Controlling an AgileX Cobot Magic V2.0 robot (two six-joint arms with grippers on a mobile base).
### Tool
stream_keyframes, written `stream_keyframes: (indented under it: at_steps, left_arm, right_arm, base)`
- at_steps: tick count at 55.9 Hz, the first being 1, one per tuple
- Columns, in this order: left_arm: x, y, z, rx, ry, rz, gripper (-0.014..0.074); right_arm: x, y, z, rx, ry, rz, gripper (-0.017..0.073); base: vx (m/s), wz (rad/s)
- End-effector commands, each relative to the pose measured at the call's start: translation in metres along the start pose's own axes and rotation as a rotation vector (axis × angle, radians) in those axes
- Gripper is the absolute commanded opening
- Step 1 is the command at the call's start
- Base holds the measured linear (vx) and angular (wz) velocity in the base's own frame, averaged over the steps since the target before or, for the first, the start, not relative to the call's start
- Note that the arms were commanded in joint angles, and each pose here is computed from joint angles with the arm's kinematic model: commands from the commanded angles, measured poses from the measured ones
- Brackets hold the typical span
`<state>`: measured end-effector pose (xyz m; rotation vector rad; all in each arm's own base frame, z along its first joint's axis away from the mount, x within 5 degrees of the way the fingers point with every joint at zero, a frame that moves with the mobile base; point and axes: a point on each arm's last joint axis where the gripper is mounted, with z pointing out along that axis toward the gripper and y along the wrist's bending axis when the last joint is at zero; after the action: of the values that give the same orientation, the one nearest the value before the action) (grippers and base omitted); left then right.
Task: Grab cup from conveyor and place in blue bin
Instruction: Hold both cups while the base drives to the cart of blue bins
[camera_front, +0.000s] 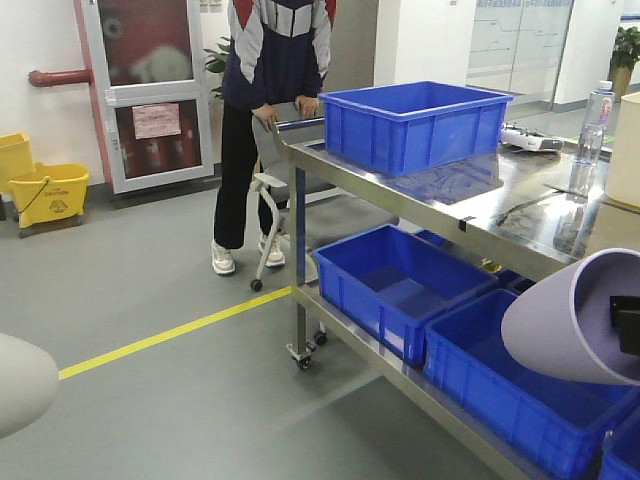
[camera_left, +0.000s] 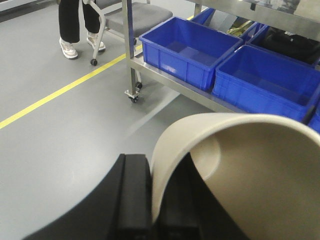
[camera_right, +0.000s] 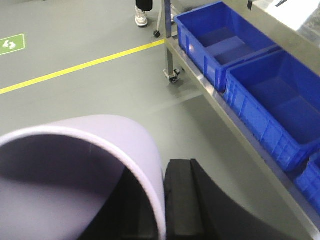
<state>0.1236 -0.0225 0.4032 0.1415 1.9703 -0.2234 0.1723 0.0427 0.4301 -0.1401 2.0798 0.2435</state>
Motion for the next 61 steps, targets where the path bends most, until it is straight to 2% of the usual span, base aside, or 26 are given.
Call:
stream_keyframes:
  at_steps: [1,24,61]
  left_arm:
    - [-0.0137,-0.0021,-0.0062,0.009,-0.109,-0.013,-0.0004]
    - [-0.012,-0.0024,-0.0061,0.012,-0.09,-0.013,-0.0004]
    - [-0.0122,-0.0024,-0.0061,0.012,-0.092,-0.013,-0.0004]
  right_arm:
    - [-0.0145,0.0018,-0.011,-0.011,-0.126,-0.003,-0.0009]
    - [-0.0144,0.0018,-0.011,-0.011,-0.125,-0.003,-0.0009]
    - [-0.0145,0.0018,-0.011,-0.011,-0.125,-0.003,-0.0009]
  base:
    - [0.38,-0.07]
    - [0.38,-0.27]
    - [0.33,-0.67]
